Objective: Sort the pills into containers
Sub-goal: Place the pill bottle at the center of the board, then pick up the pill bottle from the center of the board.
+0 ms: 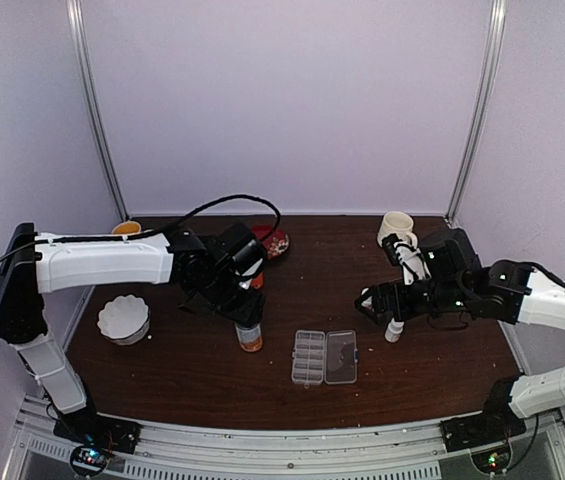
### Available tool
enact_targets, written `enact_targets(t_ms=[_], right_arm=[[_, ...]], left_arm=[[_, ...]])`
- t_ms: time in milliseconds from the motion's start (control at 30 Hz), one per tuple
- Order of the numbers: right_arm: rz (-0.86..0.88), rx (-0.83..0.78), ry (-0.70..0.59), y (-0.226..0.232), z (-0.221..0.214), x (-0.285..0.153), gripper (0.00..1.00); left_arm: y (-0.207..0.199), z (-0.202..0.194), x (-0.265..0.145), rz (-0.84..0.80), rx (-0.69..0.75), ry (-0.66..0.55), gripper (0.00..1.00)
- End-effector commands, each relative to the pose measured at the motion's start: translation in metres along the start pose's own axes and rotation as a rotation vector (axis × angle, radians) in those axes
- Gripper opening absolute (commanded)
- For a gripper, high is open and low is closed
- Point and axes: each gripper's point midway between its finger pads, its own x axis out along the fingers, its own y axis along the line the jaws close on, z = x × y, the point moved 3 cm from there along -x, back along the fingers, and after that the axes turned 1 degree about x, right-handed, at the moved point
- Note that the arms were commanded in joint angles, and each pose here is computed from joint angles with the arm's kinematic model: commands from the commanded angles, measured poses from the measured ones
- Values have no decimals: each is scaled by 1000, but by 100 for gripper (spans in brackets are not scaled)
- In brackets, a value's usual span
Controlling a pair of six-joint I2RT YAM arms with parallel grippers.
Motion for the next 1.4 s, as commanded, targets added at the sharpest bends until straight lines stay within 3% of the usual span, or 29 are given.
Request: enact_targets(t_ms=[0, 133, 200, 533, 667, 800, 900, 967, 1233, 1367], right_arm=[[12, 11, -14, -1, -1, -4, 100], [10, 11, -16, -1, -1, -5, 100], [10, 10, -17, -1, -1, -5, 100], [7, 9, -17, -1, 0, -5, 100], [4, 9, -16, -1, 0, -5, 100], [5, 10, -13, -1, 0, -4, 100], [6, 10, -8, -1, -1, -2, 100], [9, 10, -4, 0, -1, -2, 100], [14, 13, 2, 0, -3, 0, 100], [13, 13, 4, -1, -4, 0, 100]], left_arm=[[-5, 9, 1, 8, -22, -49, 70], [-6, 9, 1, 10, -27, -52, 93], [-6, 9, 1, 12, -27, -51, 95], [-10, 7, 11, 26, 1, -30, 86], [-11, 8, 11, 38, 6, -24, 68], [-11, 9, 8, 56, 11, -28, 67], [-12, 11, 5, 66, 12, -34, 79], [-12, 10, 2, 77, 15, -31, 80], [-14, 9, 0, 66, 11, -24, 64], [-13, 7, 1, 69, 8, -19, 65]])
